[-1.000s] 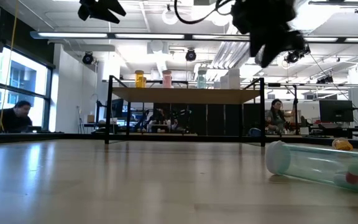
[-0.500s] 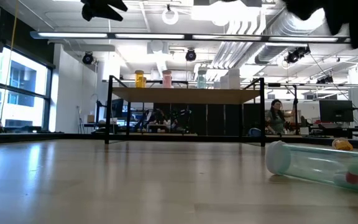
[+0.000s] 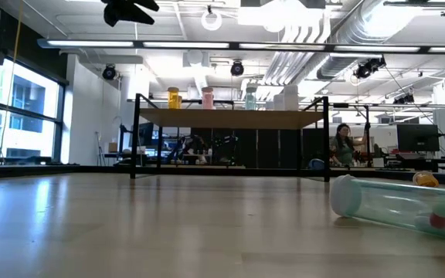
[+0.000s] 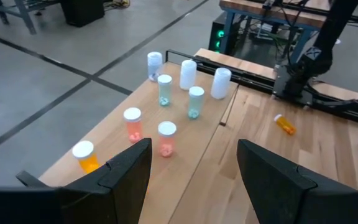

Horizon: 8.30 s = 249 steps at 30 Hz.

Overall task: Pick and place medicine bottles onto shelf by color
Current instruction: Put the pink pill bottle on the shelf aligned with the pink pill bottle

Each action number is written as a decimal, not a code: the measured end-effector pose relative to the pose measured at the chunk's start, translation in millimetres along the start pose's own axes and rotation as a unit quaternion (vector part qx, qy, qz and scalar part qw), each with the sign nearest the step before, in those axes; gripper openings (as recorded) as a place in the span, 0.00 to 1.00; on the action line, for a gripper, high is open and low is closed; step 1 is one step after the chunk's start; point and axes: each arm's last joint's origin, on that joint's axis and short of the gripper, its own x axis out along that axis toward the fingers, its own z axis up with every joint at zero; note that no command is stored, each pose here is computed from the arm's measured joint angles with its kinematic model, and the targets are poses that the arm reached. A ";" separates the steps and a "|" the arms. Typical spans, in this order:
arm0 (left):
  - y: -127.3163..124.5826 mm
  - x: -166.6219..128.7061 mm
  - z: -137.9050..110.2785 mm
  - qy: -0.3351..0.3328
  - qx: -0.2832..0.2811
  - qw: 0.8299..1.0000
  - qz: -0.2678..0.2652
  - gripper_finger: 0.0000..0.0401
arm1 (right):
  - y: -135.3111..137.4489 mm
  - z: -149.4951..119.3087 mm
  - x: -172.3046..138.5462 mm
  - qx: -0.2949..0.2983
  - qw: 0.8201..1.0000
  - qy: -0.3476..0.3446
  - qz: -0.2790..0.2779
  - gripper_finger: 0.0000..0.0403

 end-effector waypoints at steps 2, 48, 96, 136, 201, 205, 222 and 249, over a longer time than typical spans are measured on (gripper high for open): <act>-0.3 0.0 0.0 0.000 0.000 1.000 -0.006 0.57 | -2.7 -5.0 2.3 0.023 1.000 -0.006 -0.004 0.40; -0.2 0.3 -0.1 0.001 -0.015 1.000 -0.005 0.57 | -42.2 -53.3 106.2 0.067 0.962 -0.072 -0.253 0.40; -0.3 0.3 -0.1 0.001 -0.018 1.000 -0.005 0.57 | -50.6 -40.8 138.1 0.105 0.946 -0.045 -0.303 0.38; -11.7 -2.2 -0.6 0.008 0.011 0.978 -0.207 0.57 | 53.5 23.8 82.9 -0.104 0.955 -0.219 0.169 0.20; -38.3 111.1 31.2 -0.149 -0.077 0.951 -0.259 0.57 | 90.2 263.2 -152.1 -0.524 0.661 -0.421 0.334 0.20; -41.5 114.8 31.4 -0.158 -0.078 0.951 -0.253 0.57 | 89.2 265.1 -152.4 -0.523 0.662 -0.422 0.331 0.20; -51.3 113.6 32.2 -0.173 -0.067 0.952 -0.242 0.34 | 89.0 265.2 -151.9 -0.529 0.659 -0.425 0.325 0.20; -65.1 114.7 24.2 -0.149 -0.044 0.966 -0.208 0.24 | 84.0 266.2 -142.3 -0.528 0.693 -0.393 0.295 0.38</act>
